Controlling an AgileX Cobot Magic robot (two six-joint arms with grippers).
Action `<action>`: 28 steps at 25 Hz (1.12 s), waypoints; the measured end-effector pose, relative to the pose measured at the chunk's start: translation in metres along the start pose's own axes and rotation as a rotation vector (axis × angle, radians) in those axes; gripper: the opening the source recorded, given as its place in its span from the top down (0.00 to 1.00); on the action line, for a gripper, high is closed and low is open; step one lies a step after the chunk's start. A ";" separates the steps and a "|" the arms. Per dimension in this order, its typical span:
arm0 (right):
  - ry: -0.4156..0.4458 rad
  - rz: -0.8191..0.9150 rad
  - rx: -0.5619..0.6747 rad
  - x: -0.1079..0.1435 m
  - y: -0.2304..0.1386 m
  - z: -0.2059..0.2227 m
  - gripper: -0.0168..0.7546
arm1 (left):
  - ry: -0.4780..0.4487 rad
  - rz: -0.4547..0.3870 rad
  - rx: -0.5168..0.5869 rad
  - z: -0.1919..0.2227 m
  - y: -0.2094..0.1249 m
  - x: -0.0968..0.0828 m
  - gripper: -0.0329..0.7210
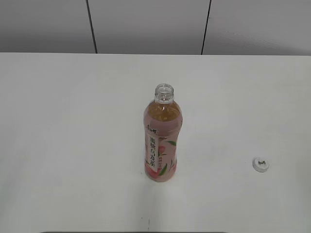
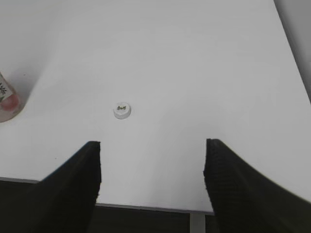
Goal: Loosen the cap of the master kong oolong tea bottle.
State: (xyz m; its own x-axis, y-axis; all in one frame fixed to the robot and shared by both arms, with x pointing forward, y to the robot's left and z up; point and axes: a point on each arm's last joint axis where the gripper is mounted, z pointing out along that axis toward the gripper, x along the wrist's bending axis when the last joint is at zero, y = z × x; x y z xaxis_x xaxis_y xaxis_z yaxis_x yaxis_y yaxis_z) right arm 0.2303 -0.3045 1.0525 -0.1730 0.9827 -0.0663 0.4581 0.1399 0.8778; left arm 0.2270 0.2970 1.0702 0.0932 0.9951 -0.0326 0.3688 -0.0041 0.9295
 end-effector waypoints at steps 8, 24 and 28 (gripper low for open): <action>-0.136 0.072 0.008 0.001 0.000 0.000 0.33 | 0.006 -0.002 0.000 0.000 0.000 0.000 0.43; -0.137 0.072 0.006 0.001 0.000 0.000 0.33 | 0.006 -0.002 0.000 0.000 0.000 0.000 0.45; -0.137 0.072 0.006 0.001 0.000 0.000 0.33 | 0.006 -0.002 0.000 0.000 0.000 0.000 0.48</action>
State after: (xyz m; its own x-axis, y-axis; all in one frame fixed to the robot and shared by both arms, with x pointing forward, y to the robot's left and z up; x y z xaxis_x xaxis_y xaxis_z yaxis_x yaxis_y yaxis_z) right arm 0.2299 -0.3032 1.0529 -0.0193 0.9976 -0.0671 0.4706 0.0683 0.8797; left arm 0.2271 0.2969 1.0702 0.0868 0.9957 -0.0326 0.3688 -0.0017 0.9295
